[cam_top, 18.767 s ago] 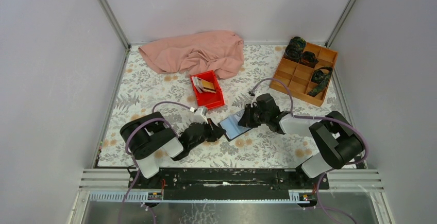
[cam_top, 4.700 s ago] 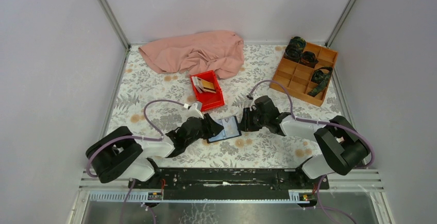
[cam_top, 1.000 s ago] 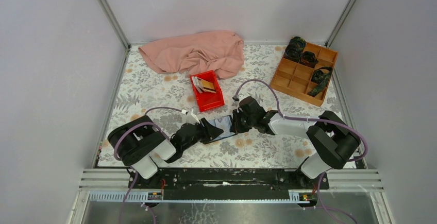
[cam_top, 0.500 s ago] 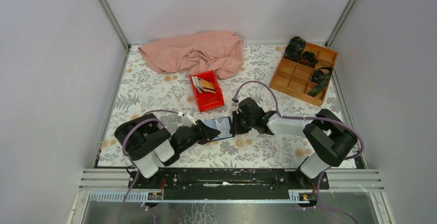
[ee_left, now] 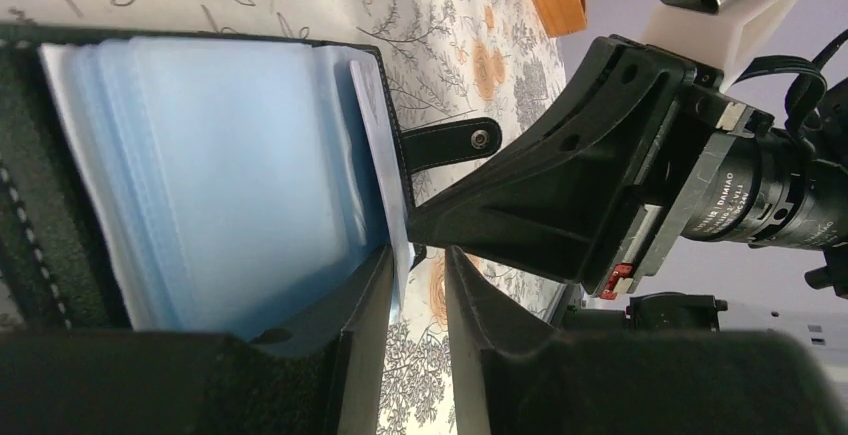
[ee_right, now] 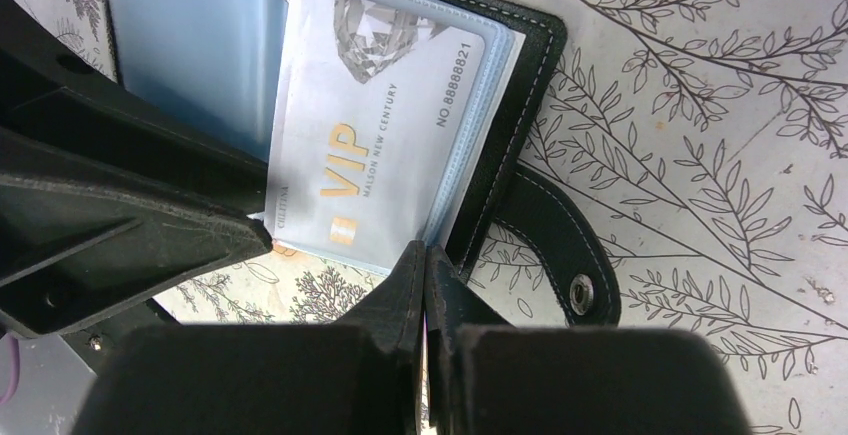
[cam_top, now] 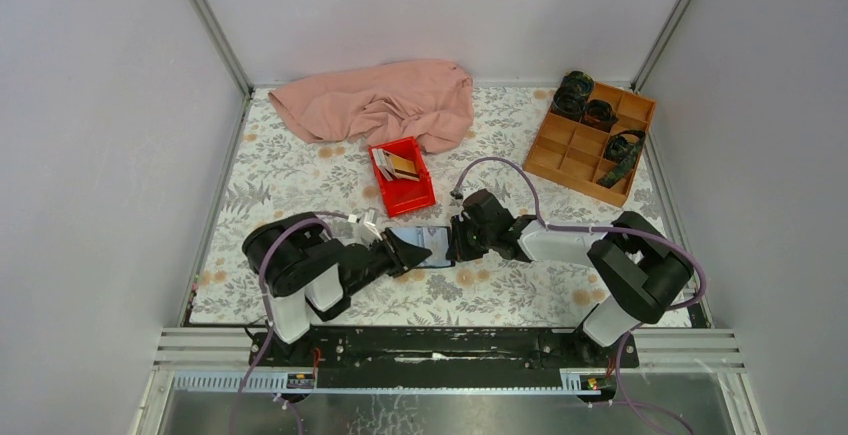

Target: Take the credit cards out of the card holder

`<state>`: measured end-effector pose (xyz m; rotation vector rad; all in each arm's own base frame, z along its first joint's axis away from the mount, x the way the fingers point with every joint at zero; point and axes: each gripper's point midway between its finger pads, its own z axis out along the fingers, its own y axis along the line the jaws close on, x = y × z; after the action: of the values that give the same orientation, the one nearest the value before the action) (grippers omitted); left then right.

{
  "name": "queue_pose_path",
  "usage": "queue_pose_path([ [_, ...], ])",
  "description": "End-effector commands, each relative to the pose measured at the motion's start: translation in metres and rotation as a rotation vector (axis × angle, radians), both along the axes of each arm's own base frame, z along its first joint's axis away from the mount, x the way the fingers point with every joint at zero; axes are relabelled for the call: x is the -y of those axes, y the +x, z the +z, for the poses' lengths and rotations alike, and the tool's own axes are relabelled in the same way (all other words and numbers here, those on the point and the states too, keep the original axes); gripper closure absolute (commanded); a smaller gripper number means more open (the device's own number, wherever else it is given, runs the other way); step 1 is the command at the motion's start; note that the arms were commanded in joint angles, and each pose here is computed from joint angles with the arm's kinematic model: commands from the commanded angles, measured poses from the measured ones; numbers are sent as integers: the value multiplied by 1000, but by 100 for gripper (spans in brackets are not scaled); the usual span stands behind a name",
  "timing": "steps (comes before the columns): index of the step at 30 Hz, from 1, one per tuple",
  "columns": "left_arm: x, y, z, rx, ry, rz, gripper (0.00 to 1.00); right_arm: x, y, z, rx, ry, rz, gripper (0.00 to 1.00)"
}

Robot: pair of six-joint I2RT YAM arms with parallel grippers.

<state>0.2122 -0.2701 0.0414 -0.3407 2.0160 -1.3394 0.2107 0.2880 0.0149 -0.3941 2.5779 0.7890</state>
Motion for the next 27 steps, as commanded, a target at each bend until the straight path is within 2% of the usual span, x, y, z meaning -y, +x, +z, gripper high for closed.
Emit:
queue_pose_path([
  [1, 19, 2, 31, 112, -75, -80, 68, -12, -3, 3, -4, 42, 34, 100],
  [14, 41, 2, 8, 46, -74, -169, 68, -10, -1, 3, 5, 25, 33, 100],
  [17, 42, 0, 8, 41, -76, -177, 71, -9, -1, 2, 4, 21, 32, 100],
  [20, 39, 0, 11, 50, -77, -167, 78, -8, 0, 2, 9, 17, 26, 100],
  [27, 24, 0, 14, 50, -73, -142, 82, -5, 1, 3, 9, 22, 17, 100],
])
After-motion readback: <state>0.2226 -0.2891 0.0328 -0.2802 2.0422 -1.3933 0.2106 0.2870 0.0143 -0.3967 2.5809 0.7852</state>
